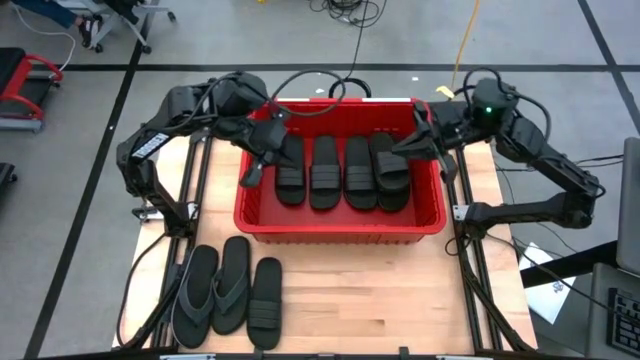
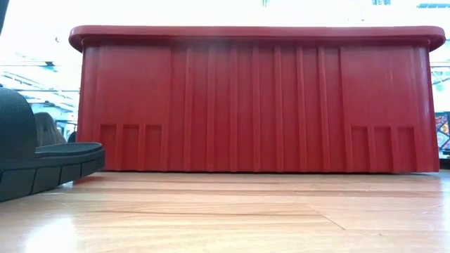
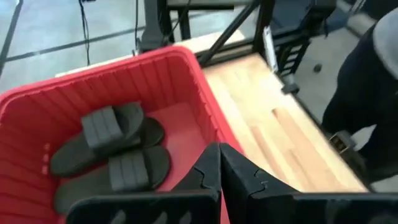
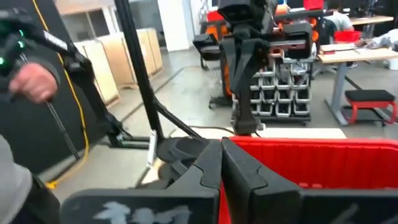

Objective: Pick and place slides into bin
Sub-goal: Put the black slide into the red bin

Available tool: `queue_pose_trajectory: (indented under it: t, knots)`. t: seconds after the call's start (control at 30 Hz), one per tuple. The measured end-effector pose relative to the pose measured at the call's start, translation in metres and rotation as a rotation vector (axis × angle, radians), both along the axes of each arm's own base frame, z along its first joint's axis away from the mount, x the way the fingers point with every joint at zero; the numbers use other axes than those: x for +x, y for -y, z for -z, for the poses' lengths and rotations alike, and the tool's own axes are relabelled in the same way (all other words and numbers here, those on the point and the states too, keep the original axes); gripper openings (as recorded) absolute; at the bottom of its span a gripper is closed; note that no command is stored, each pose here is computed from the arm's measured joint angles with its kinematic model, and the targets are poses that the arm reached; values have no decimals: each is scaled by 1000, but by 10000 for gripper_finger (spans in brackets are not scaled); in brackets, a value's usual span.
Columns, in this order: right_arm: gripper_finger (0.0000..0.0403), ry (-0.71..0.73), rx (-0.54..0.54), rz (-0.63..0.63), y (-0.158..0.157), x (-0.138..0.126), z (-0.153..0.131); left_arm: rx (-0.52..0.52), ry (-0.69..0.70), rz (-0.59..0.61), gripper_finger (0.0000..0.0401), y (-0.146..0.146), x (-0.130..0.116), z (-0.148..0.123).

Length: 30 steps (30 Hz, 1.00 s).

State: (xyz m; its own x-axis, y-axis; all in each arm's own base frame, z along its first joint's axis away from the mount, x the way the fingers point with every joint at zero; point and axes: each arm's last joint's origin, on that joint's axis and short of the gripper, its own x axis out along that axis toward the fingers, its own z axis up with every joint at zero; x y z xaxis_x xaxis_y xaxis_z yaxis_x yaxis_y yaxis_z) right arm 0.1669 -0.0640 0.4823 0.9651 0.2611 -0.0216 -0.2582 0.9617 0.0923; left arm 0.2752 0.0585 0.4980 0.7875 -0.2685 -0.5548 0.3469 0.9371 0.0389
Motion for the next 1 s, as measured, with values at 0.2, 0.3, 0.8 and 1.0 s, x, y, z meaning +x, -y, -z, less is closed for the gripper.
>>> queue_pose_trajectory:
  t: [0.2, 0.3, 0.8, 1.0]
  knots:
    - [1, -6, 12, -46, -17, -9, -2, -27, 22, 42, 0, 8, 2, -2]
    - [1, -61, 17, -101, -29, -16, 3, -67, 21, 49, 1, 12, 6, -2]
    - [0, 100, 123, -230, -68, -39, 39, -169, -37, 113, 0, 63, 14, 3]
    - [0, 135, 180, -130, -78, -57, 58, -131, -100, 222, 0, 82, 0, 6]
